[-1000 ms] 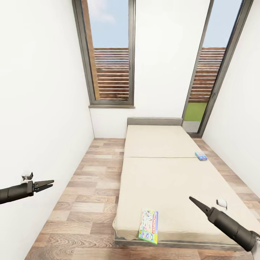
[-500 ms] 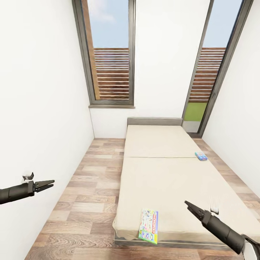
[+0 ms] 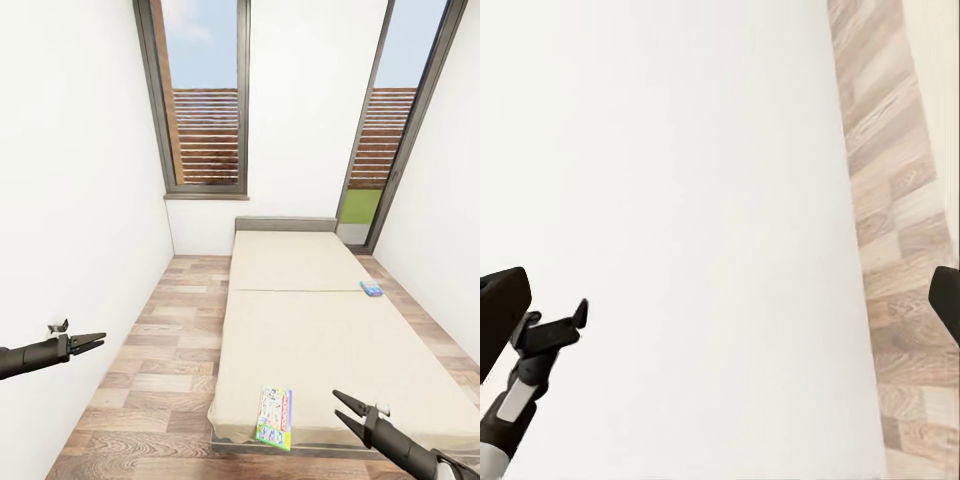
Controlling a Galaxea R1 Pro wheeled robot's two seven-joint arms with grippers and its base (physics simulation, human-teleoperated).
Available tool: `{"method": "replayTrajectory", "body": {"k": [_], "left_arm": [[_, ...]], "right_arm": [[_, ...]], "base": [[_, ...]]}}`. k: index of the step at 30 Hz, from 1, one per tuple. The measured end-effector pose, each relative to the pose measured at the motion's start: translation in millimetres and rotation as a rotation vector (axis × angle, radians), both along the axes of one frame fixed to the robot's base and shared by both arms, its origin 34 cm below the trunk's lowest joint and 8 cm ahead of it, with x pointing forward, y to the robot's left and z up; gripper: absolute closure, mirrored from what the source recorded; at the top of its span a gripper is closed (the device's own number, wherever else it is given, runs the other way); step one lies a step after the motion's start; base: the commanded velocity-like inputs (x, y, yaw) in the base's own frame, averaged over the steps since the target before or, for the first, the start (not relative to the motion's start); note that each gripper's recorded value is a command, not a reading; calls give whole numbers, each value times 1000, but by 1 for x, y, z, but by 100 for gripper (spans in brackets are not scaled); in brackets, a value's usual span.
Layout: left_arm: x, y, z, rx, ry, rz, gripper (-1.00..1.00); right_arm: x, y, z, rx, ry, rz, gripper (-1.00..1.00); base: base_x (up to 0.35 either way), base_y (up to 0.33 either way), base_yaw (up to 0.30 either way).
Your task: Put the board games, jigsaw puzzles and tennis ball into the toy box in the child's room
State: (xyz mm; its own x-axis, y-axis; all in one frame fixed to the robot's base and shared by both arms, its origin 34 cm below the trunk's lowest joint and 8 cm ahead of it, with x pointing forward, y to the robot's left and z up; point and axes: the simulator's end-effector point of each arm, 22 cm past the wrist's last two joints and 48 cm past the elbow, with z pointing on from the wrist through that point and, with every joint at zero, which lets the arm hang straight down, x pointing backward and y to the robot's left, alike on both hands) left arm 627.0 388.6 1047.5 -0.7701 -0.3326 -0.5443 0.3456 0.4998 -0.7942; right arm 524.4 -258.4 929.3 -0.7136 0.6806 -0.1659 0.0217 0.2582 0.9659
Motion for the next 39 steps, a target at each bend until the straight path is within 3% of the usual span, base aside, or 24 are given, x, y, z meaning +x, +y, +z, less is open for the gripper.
{"method": "replayTrajectory", "body": {"k": [6,12,19,26,39], "left_arm": [[1,-6,-1,-8,0,-6,-100],[1,-8,-2,-12,2,-8,-100],[1,-8,-2,-14,4,-8,-100],[1,-9,-2,-18,6,-7,-100],[2,-15,-3,-29,8,-12,-100]], "right_arm": [[-21,5,-42,36,107,-15,-100],[-32,12,-69,15,134,-22,-100],[-34,37,-89,-5,160,27,-100],[-24,60,-117,-61,198,62,-100],[-8,60,-150,-188,300,46,-100]], "base": [[0,0,0],[0,0,0],[0,0,0],[0,0,0],[0,0,0]]}}
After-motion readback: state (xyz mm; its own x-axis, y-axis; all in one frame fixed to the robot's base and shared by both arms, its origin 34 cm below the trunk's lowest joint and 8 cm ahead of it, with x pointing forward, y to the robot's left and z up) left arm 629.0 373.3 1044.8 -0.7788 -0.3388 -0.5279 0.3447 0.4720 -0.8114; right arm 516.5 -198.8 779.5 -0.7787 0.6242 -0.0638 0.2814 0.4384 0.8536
